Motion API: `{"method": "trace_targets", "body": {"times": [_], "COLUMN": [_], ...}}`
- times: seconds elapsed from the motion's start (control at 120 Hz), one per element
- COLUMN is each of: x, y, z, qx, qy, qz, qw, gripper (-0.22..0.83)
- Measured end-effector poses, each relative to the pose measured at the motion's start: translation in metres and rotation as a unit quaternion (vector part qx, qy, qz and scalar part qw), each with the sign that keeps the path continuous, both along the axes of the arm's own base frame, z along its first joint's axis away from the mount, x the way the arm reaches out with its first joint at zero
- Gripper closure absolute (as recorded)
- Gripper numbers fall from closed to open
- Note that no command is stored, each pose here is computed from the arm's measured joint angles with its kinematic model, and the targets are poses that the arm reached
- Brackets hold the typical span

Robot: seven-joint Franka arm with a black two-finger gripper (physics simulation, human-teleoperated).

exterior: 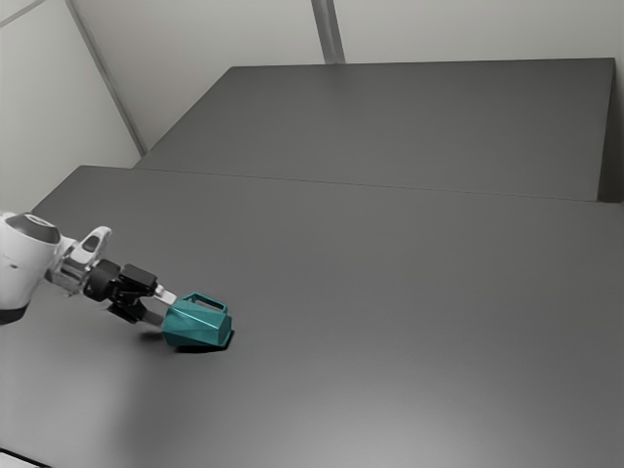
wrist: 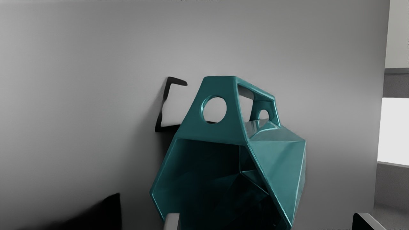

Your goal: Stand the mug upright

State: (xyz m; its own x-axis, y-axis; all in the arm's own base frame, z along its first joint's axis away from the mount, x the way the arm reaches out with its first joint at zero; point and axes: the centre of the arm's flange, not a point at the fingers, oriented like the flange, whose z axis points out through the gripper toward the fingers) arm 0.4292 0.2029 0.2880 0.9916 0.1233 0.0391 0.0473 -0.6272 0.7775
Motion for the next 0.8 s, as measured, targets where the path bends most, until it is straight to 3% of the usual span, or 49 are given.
{"method": "trace_targets", "body": {"times": [0.633,0.8], "x": [0.011,0.011], "y": [-0.03,-0.033], "z": [-0.006,-0.007], "qx": [-0.006,-0.009], "qy": [-0.009,-0.009], "qz": [-0.032,-0.034], "qw": [0.999,0.999], "gripper": [0.02,0.12]}}
